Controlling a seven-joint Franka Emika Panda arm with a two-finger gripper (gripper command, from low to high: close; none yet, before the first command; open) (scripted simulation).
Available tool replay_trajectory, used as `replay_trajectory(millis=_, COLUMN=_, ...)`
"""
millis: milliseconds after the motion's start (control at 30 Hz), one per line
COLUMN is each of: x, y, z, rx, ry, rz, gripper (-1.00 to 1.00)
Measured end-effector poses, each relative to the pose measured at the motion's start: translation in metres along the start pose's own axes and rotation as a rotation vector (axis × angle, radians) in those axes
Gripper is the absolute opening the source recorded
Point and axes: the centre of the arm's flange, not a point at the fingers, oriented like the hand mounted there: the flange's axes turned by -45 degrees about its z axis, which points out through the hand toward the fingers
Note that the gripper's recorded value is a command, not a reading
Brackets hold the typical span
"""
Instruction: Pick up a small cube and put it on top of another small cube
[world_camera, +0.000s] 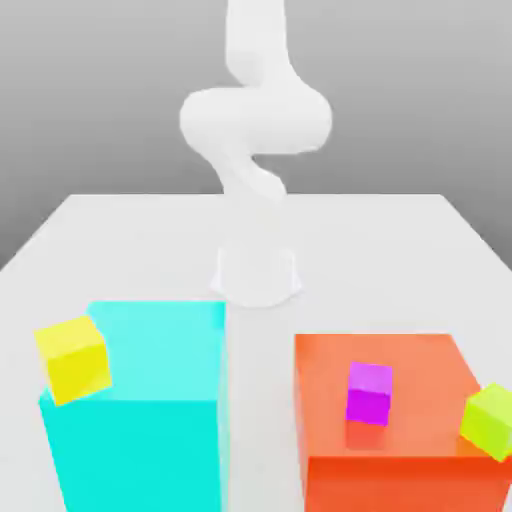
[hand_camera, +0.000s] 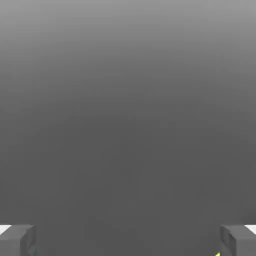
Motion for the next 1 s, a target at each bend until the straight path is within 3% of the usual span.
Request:
replay_trajectory(millis=300, x=-0.095, y=0.163, z=0.182, rx=-0.162, ry=-0.253, rz=0.564, gripper=0.00)
replay_trajectory(millis=500, x=-0.227, y=0.244, z=0.254, rx=-0.345, ry=-0.414, rz=0.894, gripper=0.00)
replay_trajectory(millis=700, x=-0.380, y=0.290, z=0.270, rx=-0.560, ry=-0.557, rz=1.189, gripper=0.00)
replay_trajectory(millis=1000, x=-0.422, y=0.288, z=0.309, rx=-0.573, ry=-0.585, rz=1.164, gripper=0.00)
